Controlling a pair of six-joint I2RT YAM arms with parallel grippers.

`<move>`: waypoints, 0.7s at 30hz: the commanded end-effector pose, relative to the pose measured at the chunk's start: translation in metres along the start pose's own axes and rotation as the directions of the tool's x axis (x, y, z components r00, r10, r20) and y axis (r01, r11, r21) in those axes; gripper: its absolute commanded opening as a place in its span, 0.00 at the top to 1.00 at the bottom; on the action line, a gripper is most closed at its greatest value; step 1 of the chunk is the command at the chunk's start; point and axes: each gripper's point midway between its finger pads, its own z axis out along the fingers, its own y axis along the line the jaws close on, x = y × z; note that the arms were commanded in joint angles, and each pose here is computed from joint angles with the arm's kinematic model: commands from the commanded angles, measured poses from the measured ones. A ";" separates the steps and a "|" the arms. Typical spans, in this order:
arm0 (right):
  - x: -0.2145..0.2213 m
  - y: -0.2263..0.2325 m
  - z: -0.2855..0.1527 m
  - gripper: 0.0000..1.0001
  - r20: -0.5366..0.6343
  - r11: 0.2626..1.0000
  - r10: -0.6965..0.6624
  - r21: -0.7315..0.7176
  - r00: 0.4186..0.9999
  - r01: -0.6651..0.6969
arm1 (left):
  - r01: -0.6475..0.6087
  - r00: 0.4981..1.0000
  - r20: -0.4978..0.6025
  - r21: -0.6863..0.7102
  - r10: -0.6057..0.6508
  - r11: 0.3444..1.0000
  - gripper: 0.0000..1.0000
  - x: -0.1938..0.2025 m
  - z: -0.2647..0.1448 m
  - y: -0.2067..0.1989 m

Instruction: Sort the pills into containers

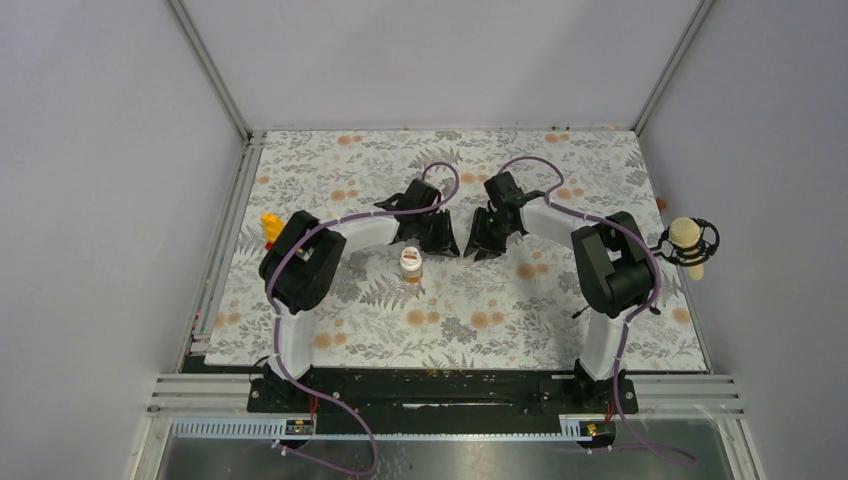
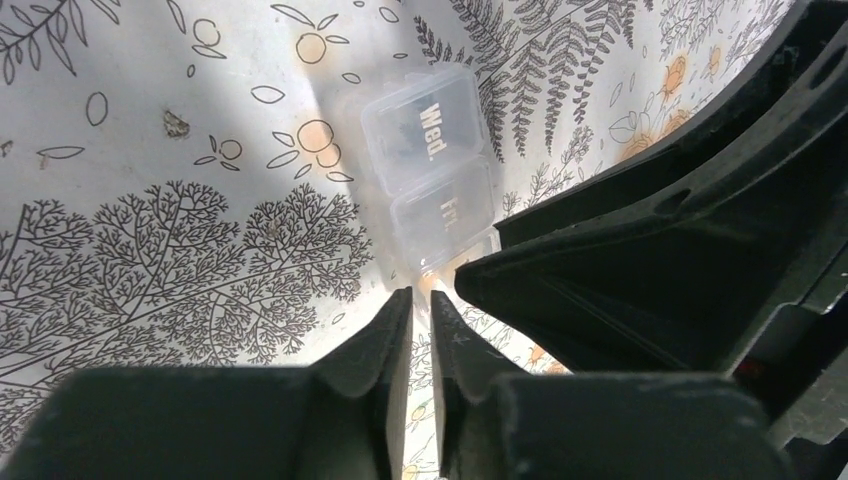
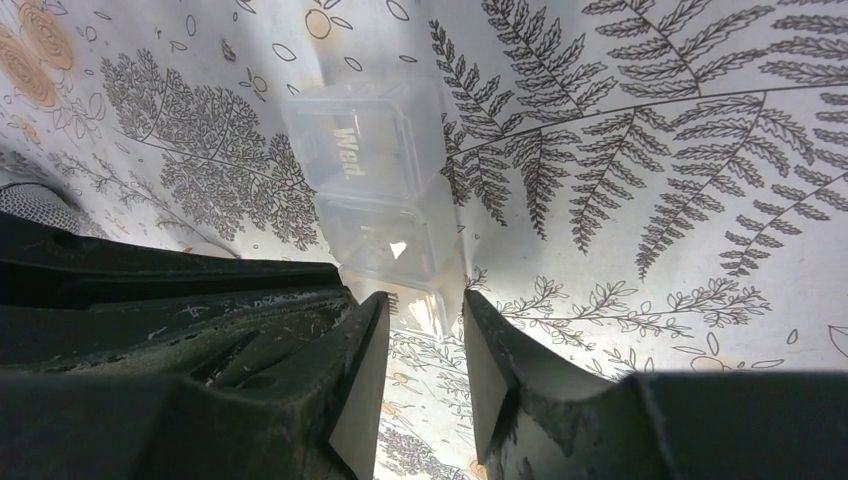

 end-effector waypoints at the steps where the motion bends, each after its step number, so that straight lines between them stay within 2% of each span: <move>1: -0.011 0.009 -0.013 0.56 0.059 0.999 -0.028 0.033 0.998 0.027 | 0.001 0.992 0.127 0.033 -0.005 0.999 0.82 -0.037 -0.031 -0.026; 5: -0.025 0.020 -0.040 0.42 0.141 0.999 -0.047 0.021 0.989 0.044 | -0.016 0.966 0.258 0.063 -0.001 0.998 0.70 -0.074 -0.077 -0.039; 8: -0.039 0.024 -0.069 0.37 0.216 0.997 -0.077 0.048 0.973 0.068 | -0.048 0.942 0.336 0.059 0.025 0.997 0.55 -0.092 -0.110 -0.042; 12: -0.053 0.019 -0.118 0.33 0.306 0.989 -0.128 0.113 0.943 0.098 | -0.100 0.898 0.431 -0.008 0.094 0.995 0.23 -0.106 -0.160 -0.038; 14: -0.060 0.012 -0.148 0.31 0.378 0.983 -0.152 0.157 0.913 0.099 | -0.119 0.864 0.485 -0.068 0.137 0.991 0.11 -0.110 -0.189 -0.032; 17: -0.066 0.002 -0.207 0.26 0.504 0.971 -0.194 0.220 0.842 0.092 | -0.120 0.810 0.551 -0.177 0.200 0.977 0.04 -0.112 -0.236 -0.024; 21: -0.058 -0.016 -0.283 0.24 0.641 0.956 -0.234 0.289 0.731 0.052 | -0.110 0.699 0.662 -0.276 0.272 0.955 0.04 -0.104 -0.303 -0.026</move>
